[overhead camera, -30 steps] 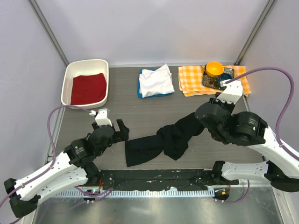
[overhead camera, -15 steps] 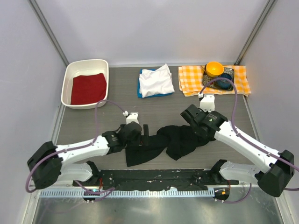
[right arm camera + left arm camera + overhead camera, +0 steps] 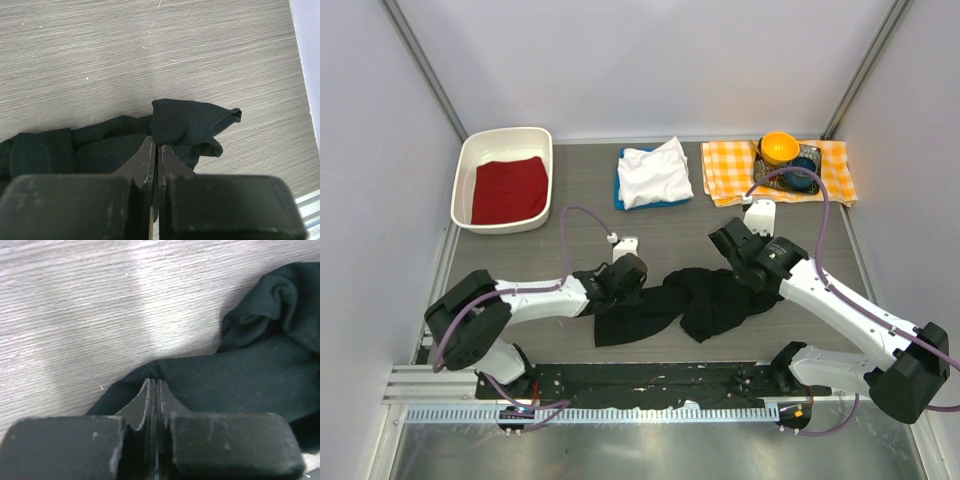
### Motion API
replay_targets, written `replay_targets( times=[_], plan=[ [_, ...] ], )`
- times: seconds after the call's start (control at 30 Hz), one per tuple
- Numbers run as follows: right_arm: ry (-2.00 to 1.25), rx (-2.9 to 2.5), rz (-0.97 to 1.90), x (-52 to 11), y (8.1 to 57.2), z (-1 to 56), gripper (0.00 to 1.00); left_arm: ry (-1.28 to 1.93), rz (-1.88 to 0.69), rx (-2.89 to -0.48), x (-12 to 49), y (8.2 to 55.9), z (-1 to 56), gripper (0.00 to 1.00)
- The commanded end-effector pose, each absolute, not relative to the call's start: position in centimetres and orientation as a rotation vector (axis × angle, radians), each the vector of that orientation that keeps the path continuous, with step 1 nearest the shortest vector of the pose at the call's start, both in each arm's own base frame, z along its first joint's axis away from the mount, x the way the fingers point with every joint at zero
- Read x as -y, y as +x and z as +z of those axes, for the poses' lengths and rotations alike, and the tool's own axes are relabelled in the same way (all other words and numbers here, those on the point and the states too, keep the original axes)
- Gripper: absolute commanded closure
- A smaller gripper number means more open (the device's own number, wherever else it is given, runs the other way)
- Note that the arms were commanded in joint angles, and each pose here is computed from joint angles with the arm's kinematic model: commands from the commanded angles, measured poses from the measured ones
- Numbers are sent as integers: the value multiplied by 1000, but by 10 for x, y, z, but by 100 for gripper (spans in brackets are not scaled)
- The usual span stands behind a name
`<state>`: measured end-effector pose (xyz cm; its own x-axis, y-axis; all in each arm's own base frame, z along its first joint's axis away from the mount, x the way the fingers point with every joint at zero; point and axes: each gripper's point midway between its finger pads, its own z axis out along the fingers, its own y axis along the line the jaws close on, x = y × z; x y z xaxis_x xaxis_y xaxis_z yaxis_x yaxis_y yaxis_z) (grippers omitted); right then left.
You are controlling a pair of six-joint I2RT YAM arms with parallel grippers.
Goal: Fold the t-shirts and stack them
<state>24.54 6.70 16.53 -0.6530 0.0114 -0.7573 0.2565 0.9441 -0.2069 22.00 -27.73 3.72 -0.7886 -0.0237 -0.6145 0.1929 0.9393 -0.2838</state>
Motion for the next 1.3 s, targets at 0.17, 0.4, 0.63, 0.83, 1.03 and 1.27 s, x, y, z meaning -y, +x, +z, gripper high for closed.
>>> replay_targets(
  times=[0.17, 0.4, 0.63, 0.83, 1.03, 1.27],
  plan=[
    [206, -2225, -277, -75, 251, 175, 99, 56, -391, -2408, 270, 262, 43, 100],
    [210, -2211, -252, -76, 251, 177, 99, 9, -361, -2212, 251, 326, 141, 100],
    [248, -2138, -210, -70, 250, 200, 99, 36, -544, -1921, 240, 334, 279, 100],
    [243, -2140, -247, -62, 245, 199, 99, -210, -645, -2070, 193, 238, 176, 100],
    [238, -2151, -282, -65, 252, 198, 99, -515, -658, -2214, 157, 184, 72, 0],
    [249, -2143, -280, -67, 255, 202, 99, -365, -698, -1950, 170, 221, 203, 0]
  ],
)
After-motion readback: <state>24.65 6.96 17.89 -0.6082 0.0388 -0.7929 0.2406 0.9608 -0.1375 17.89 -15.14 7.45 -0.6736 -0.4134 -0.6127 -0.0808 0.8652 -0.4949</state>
